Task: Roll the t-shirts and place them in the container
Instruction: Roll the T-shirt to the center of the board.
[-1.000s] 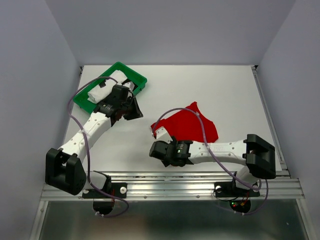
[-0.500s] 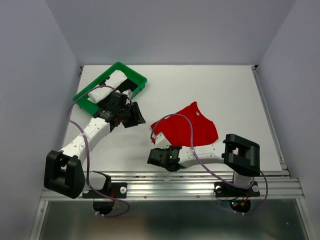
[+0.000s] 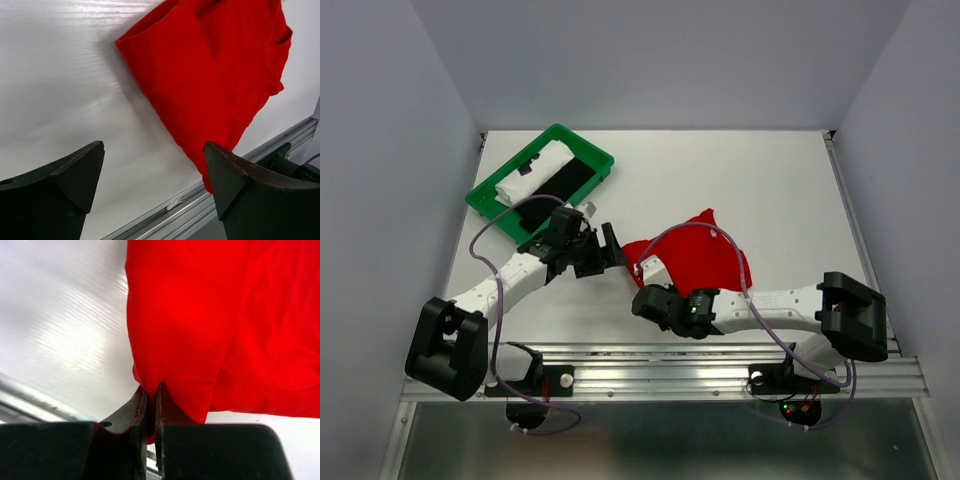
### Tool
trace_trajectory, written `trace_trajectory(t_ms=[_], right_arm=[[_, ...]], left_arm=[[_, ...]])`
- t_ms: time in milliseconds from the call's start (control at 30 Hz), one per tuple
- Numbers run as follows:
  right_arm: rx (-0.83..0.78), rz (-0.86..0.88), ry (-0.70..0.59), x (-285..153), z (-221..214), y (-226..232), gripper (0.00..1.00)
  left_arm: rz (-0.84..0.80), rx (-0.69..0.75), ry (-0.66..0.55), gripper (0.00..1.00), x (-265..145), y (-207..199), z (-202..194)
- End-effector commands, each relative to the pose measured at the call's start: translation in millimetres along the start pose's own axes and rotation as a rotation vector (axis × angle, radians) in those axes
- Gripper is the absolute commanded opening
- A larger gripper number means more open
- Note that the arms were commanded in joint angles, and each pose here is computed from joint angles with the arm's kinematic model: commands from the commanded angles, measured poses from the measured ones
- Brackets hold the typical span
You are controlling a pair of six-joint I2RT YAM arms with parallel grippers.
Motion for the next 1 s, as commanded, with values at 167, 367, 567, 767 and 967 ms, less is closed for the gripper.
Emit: trace_trajectory(t_ms=[167,367,567,767,967], right_arm=[[0.165,0.185,-0.102,-21,30,2,0.01],[0.168,0.199,-0.103,-23,32,0,0.01],[0.169,0.200,-0.096,-23,29,-1,0.01],[0.147,0.174,-0.057,-17,17,-5,0.01],[0.119,0.114,-0.026,-18,18,-8,0.35]], left_arm=[[-0.143,-0.013,-0.017,0.96,19,-2,-6],[-0.180,-0.037,-0.008,0.96,33,-1,-8],[-0.189,-0.068,0.014,0.96,54,-3,-4],[-0.173,-0.107,0.030,0.72,77,-11,7],[-0.116,-0.153,0.051,0.00,78,-20,11]])
Point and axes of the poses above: each gripper's point midway between its finger pads, its own x axis out along the fingers, its own y axis along the line the jaws close on, z = x × y, the point moved 9 cm from there along -x, back along the fingers, and after that the axes turned 1 degree about x, right-handed, at the moved point
